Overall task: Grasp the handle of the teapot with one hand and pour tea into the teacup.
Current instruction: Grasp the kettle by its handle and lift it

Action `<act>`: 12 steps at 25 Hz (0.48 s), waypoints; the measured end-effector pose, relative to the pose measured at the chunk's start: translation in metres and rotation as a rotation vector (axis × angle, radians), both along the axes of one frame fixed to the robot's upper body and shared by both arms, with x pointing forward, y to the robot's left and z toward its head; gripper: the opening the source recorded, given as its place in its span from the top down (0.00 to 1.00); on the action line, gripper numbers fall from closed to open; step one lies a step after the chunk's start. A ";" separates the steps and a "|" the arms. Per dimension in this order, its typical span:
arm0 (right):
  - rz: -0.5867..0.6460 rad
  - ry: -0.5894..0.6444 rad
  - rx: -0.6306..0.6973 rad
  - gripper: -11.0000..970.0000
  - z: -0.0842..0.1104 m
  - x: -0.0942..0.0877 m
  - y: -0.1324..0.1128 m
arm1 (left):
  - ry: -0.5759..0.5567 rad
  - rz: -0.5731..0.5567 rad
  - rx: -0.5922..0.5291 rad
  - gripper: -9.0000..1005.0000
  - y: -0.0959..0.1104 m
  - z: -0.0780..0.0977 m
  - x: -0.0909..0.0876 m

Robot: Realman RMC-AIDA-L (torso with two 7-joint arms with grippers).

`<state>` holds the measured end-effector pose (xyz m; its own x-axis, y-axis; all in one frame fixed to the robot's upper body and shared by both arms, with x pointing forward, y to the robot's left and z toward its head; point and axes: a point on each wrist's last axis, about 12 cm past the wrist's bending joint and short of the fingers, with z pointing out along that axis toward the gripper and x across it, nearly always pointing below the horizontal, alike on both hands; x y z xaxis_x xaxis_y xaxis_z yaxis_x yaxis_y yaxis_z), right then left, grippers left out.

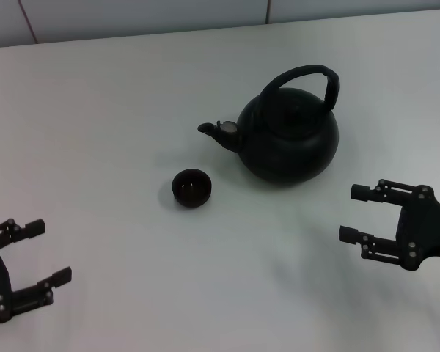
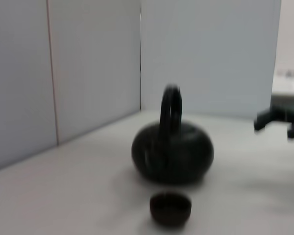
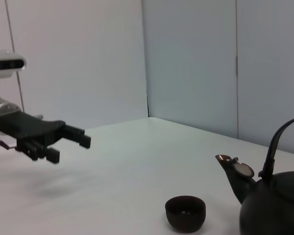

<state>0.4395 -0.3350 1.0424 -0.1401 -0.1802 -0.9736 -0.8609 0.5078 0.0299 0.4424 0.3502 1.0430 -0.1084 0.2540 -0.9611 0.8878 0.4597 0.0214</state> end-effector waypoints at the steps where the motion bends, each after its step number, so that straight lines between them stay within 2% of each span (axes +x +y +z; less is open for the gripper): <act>1: 0.000 0.000 0.001 0.29 0.000 0.000 0.000 | -0.001 -0.002 0.011 0.19 0.000 -0.001 -0.001; 9: -0.003 -0.002 0.014 0.29 -0.003 -0.002 0.002 | -0.007 -0.002 0.023 0.19 -0.002 -0.004 -0.001; 12: -0.046 -0.029 0.053 0.29 -0.007 -0.008 0.004 | -0.005 -0.001 0.019 0.19 -0.003 -0.004 -0.001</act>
<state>0.4316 -0.3308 1.0351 -0.1183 -0.1219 -0.9855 -0.8377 0.5451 0.0332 0.4411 0.3475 1.0387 -0.1032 0.2725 -0.9566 0.8879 0.4586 0.0348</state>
